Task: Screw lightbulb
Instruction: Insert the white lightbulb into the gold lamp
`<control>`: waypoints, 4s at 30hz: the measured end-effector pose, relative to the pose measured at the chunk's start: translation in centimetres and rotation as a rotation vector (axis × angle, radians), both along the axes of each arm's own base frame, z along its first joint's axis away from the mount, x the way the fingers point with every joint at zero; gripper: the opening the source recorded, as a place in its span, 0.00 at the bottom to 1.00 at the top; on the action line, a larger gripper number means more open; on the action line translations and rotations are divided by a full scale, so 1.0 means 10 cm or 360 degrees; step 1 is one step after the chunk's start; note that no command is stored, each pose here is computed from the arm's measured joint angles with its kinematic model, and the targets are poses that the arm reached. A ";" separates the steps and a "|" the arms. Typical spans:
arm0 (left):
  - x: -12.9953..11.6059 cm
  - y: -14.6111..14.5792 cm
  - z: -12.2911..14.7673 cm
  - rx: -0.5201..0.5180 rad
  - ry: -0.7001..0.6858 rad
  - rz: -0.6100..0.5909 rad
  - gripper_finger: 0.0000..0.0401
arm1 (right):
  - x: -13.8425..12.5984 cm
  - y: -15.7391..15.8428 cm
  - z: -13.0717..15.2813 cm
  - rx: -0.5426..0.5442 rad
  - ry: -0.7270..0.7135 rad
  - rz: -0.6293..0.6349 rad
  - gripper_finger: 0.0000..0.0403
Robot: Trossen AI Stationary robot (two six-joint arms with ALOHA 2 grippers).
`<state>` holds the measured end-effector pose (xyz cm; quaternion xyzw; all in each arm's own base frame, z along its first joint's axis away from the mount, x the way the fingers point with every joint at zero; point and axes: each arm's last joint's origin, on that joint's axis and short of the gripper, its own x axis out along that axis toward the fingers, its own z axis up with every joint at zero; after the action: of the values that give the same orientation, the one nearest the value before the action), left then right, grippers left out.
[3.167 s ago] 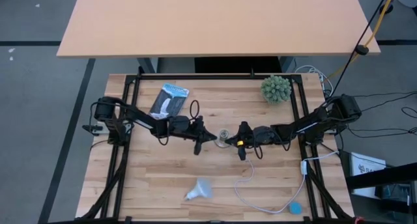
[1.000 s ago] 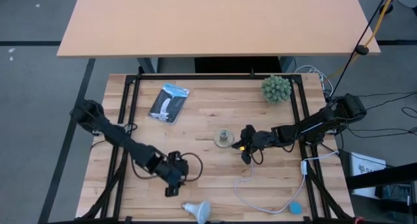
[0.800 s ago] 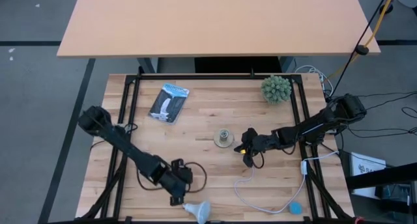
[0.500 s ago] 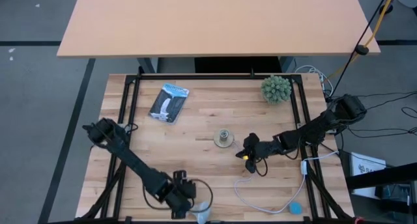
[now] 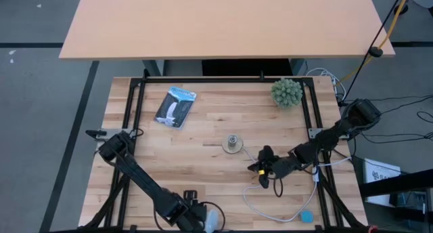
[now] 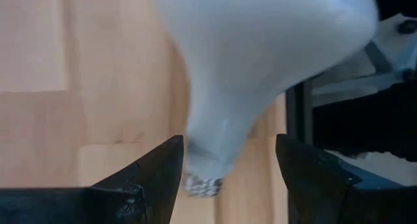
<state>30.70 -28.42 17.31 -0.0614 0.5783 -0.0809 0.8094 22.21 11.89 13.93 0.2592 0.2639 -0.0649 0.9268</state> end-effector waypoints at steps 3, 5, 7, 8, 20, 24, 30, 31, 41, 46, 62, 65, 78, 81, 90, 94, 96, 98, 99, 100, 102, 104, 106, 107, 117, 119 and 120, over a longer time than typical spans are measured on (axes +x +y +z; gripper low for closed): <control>0.04 0.01 -0.13 0.0063 0.0010 0.0003 0.62 | -0.01 0.02 0.00 -0.0005 -0.0016 -0.0027 0.00; 0.10 0.06 -0.20 0.0134 -0.0008 0.0030 0.62 | -0.02 0.03 0.01 -0.0002 -0.0032 -0.0038 0.00; 0.18 0.14 -0.26 0.0207 -0.0041 0.0051 0.62 | -0.01 0.04 0.02 0.0011 -0.0049 -0.0040 0.00; 0.22 0.19 -0.28 0.0242 -0.0058 0.0068 0.62 | -0.01 0.04 0.02 0.0018 -0.0052 -0.0042 0.00; 0.66 0.89 -0.20 0.0390 -0.0095 0.0069 0.35 | -0.06 0.10 0.01 0.0002 -0.0046 -0.0023 0.00; 0.77 1.17 -0.18 0.0467 -0.0088 0.0065 0.35 | -0.08 0.13 0.01 -0.0004 -0.0039 -0.0004 0.00; 0.84 1.61 0.13 0.0540 -0.0146 -0.0005 0.35 | -0.13 0.20 0.00 -0.0012 -0.0024 0.0043 0.00; 0.81 1.69 0.22 0.0562 -0.0131 -0.0029 0.35 | -0.15 0.21 -0.01 -0.0021 -0.0012 0.0057 0.00; 0.04 3.03 1.39 0.0727 -0.0527 0.0155 0.35 | -0.29 0.43 -0.34 -0.0006 0.0102 -0.0050 0.00; -0.37 3.46 1.40 0.0514 -0.1400 0.0447 0.35 | -0.28 0.48 -0.60 -0.0072 0.0128 -0.0098 0.00; 0.42 2.83 -0.05 -0.0021 -0.2189 0.0353 0.35 | -0.06 -0.11 0.25 -0.0656 -0.0200 -0.0208 0.00; 0.63 2.90 -0.07 -0.0063 -0.2216 0.0285 0.35 | -0.04 -0.19 0.33 -0.0584 -0.0240 -0.0289 0.00; 0.72 2.99 -0.16 -0.0121 -0.2041 0.0148 0.35 | 0.07 -0.35 0.22 -0.0538 -0.0193 -0.0460 0.00; 0.72 2.99 -0.17 -0.0122 -0.2026 0.0147 0.35 | 0.08 -0.37 0.22 -0.0528 -0.0198 -0.0475 0.03; 0.72 3.09 -0.17 -0.0106 -0.2022 0.0185 0.48 | 0.09 -0.41 0.36 -0.0568 -0.0307 -0.0501 0.21; 0.72 3.10 -0.17 -0.0108 -0.2022 0.0188 0.48 | 0.13 -0.44 0.44 -0.0639 -0.0394 -0.0498 0.33; 0.72 3.10 -0.17 -0.0109 -0.2022 0.0189 0.47 | 0.16 -0.48 0.47 -0.0655 -0.0427 -0.0522 0.39; 0.72 3.10 -0.17 -0.0111 -0.2021 0.0191 0.46 | 0.17 -0.53 0.48 -0.0676 -0.0422 -0.0546 0.45; 0.72 3.10 -0.17 -0.0116 -0.2020 0.0187 0.46 | 0.17 -0.54 0.48 -0.0678 -0.0419 -0.0556 0.47; 0.72 3.10 -0.17 -0.0126 -0.2019 0.0176 0.46 | 0.18 -0.56 0.48 -0.0678 -0.0419 -0.0566 0.50; 0.71 3.11 -0.15 -0.0146 -0.2019 0.0149 0.46 | 0.18 -0.57 0.48 -0.0676 -0.0421 -0.0575 0.53; 0.70 3.13 -0.13 -0.0149 -0.2000 0.0145 0.46 | 0.19 -0.58 0.48 -0.0675 -0.0424 -0.0579 0.56; 0.68 3.17 -0.08 -0.0145 -0.1942 0.0159 0.46 | 0.19 -0.58 0.48 -0.0673 -0.0427 -0.0582 0.57; 0.66 3.19 -0.05 -0.0141 -0.1903 0.0165 0.46 | 0.19 -0.58 0.48 -0.0670 -0.0429 -0.0586 0.57; 0.62 3.23 -0.11 0.0009 -0.1638 0.0226 0.46 | 0.19 -0.59 0.47 -0.0571 -0.0440 -0.0639 0.57; 0.62 3.20 -0.13 0.0023 -0.1627 0.0218 0.46 | 0.19 -0.59 0.47 -0.0572 -0.0433 -0.0629 0.57; 0.62 3.19 -0.13 0.0020 -0.1626 0.0213 0.46 | 0.19 -0.59 0.46 -0.0571 -0.0426 -0.0614 0.57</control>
<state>36.91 3.48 16.04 -0.0461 0.1043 -0.0451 0.9925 24.06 6.01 18.57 0.1430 0.0695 -0.2506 0.9550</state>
